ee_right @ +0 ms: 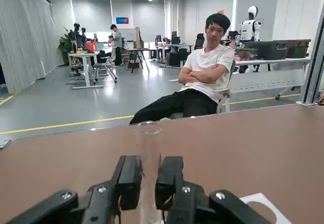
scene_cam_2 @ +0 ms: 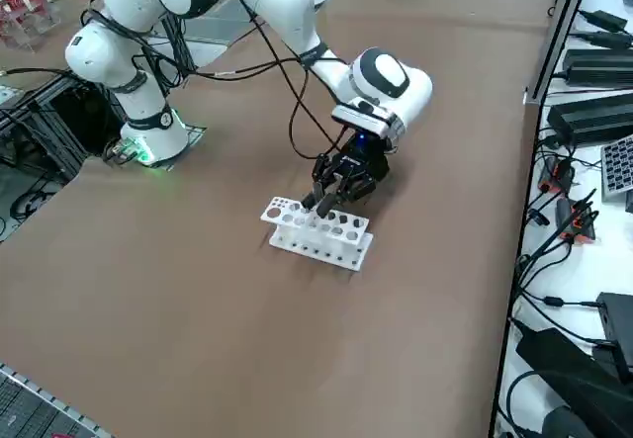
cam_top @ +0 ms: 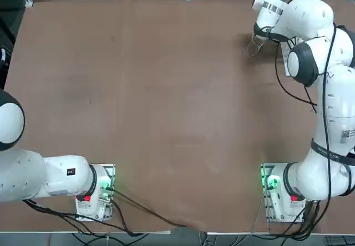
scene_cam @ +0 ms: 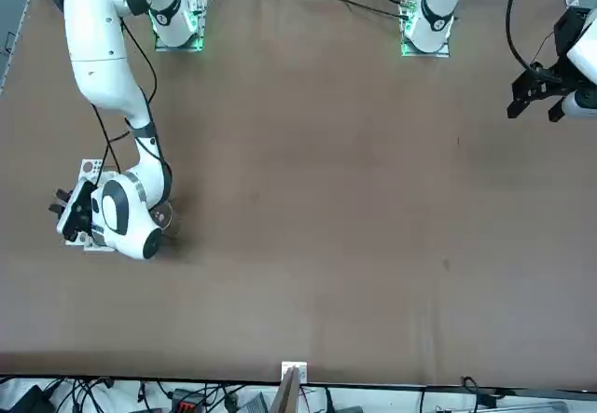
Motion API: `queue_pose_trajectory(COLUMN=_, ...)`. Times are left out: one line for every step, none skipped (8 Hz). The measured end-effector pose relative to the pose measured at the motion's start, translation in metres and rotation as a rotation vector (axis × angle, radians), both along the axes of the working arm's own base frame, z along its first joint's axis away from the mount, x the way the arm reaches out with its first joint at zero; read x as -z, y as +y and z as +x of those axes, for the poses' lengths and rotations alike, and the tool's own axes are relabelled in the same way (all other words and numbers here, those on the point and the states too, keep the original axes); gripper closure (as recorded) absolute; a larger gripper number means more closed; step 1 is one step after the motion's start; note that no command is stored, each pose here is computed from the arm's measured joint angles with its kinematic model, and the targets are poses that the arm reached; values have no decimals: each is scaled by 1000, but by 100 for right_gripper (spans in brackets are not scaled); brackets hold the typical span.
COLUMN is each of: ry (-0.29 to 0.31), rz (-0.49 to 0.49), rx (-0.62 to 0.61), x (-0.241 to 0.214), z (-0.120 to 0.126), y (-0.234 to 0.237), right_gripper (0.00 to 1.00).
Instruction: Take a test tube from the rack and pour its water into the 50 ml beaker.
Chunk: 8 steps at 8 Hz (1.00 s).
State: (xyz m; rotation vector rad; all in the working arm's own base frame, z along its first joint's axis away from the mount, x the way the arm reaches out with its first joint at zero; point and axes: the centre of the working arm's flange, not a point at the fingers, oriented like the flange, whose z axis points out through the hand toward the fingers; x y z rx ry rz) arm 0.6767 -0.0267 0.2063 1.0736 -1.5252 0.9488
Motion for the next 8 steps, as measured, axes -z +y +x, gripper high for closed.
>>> queue_pose_trajectory(ry=2, rz=-1, rx=1, x=1, z=0, y=-1, right_gripper=80)
queue_pose_trajectory(ry=4, rz=-1, rx=1, x=3, z=0, y=-2, right_gripper=80)
queue_pose_trajectory(ry=5, rz=0, rx=-1, x=5, z=0, y=-2, right_gripper=80)
queue_pose_trajectory(ry=5, rz=1, rx=-3, x=5, z=0, y=-2, right_gripper=80)
queue_pose_trajectory(ry=5, rz=1, rx=-3, x=5, z=0, y=-2, right_gripper=80)
queue_pose_trajectory(ry=5, rz=2, rx=-3, x=5, z=0, y=-2, right_gripper=80)
queue_pose_trajectory(ry=5, rz=-1, rx=-5, x=5, z=0, y=-2, right_gripper=80)
queue_pose_trajectory(ry=7, rz=-3, rx=-5, x=6, z=0, y=-3, right_gripper=80)
